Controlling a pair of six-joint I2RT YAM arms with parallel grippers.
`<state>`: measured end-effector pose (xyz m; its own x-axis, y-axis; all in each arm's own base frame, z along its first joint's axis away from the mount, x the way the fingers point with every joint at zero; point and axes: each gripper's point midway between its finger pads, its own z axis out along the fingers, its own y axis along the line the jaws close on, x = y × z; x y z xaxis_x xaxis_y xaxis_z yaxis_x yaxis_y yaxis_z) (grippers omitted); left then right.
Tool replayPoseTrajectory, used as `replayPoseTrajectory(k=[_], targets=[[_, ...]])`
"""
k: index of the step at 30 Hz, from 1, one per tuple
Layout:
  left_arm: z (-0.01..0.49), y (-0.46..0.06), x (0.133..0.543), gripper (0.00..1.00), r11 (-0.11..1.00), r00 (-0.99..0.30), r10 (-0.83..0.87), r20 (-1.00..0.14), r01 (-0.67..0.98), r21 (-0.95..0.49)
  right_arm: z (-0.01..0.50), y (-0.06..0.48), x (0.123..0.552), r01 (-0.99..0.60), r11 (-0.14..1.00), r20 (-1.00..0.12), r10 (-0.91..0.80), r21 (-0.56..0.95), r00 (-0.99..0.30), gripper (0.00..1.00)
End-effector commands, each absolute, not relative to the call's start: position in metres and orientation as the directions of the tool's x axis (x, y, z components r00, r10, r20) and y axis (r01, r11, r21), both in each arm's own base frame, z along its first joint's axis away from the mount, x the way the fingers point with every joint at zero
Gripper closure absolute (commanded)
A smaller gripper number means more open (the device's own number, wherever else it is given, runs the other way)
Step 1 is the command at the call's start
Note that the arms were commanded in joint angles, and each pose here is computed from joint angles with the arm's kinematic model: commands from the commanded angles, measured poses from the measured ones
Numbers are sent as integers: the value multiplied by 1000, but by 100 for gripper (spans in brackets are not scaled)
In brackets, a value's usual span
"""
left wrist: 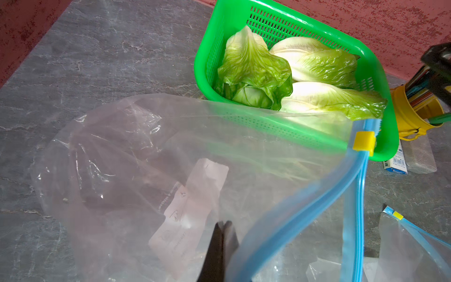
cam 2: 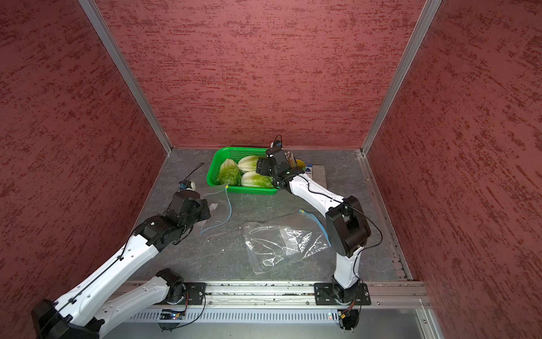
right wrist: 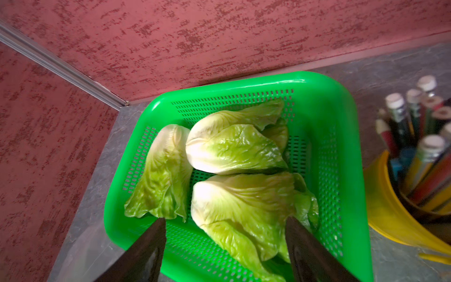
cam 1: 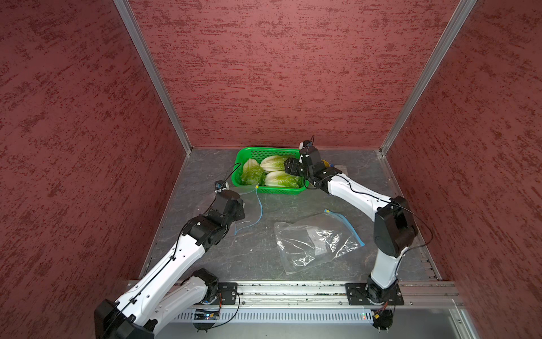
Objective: Put the chinese cabbages into a zipper bag and zip it
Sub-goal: Pick up the Chinese cabbage from the basket.
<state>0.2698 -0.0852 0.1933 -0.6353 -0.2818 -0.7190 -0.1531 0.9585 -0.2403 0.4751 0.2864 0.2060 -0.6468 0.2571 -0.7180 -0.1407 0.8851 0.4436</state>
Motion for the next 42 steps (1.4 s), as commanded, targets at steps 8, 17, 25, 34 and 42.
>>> replayPoseTrajectory(k=[8, 17, 25, 34, 42], targets=[[196, -89, 276, 100, 952, -622, -301, -723, -150, -267, 162, 276, 481, -47, 886, -639, 295, 461, -710, 16], [193, -91, 277, 100, 951, -628, -304, -716, -153, -270, 138, 294, 475, -86, 851, -581, 276, 518, -766, 19], [192, -91, 279, 100, 953, -631, -299, -716, -154, -262, 154, 318, 470, -217, 774, -587, 234, 595, -775, 30], [194, -90, 278, 100, 951, -622, -303, -722, -152, -268, 147, 314, 474, -216, 751, -577, 256, 624, -775, 56], [195, -90, 277, 100, 949, -619, -309, -722, -152, -276, 155, 311, 475, -229, 741, -592, 269, 631, -760, 80]])
